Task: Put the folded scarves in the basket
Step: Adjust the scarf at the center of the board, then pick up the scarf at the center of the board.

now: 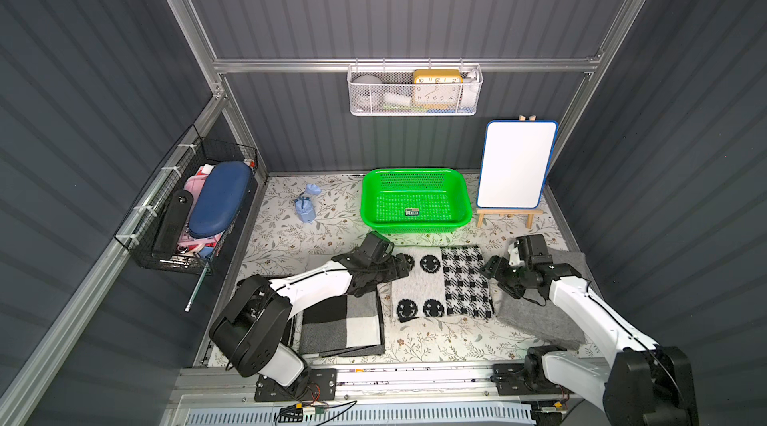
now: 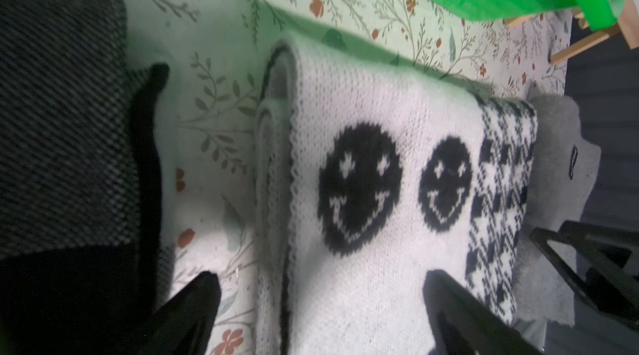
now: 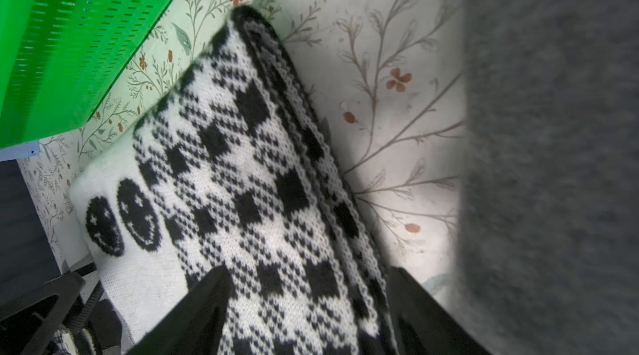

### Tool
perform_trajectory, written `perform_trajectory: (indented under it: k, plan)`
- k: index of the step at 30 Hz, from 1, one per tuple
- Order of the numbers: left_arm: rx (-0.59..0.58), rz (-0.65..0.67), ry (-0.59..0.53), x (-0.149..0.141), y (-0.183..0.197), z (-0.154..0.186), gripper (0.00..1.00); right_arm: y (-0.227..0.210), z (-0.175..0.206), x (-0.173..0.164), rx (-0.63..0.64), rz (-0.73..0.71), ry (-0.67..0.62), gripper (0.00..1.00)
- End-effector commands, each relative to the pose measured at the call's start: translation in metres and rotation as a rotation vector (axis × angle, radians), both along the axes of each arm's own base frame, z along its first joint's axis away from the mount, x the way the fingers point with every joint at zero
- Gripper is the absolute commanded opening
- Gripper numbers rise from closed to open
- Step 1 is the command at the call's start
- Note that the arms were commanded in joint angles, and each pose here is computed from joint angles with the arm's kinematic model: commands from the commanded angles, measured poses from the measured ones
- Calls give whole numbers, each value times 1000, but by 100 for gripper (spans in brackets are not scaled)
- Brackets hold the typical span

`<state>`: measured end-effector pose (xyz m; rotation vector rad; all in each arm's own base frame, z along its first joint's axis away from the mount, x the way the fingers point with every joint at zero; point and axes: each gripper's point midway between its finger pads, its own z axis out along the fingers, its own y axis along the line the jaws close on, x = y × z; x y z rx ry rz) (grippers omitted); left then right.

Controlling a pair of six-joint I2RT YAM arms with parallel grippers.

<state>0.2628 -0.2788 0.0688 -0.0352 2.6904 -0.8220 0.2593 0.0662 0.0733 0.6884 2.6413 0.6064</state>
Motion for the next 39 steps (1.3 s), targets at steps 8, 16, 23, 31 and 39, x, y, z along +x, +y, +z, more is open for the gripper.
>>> perform_trajectory:
  k: [8,16,23,31,39]
  plan:
    - [-13,-69,64,-25,-21,-19,91,15,-16,9,65,75,46,76]
    - [32,-13,103,-28,-15,-39,87,11,-30,1,36,85,92,76]
    - [47,0,118,-30,-15,-45,84,3,-39,-3,-19,67,114,79]
    - [39,-1,125,-31,-17,-52,78,19,-53,-4,-6,107,143,76]
    - [4,-27,134,-31,-28,-51,43,35,-52,-5,12,136,147,53]
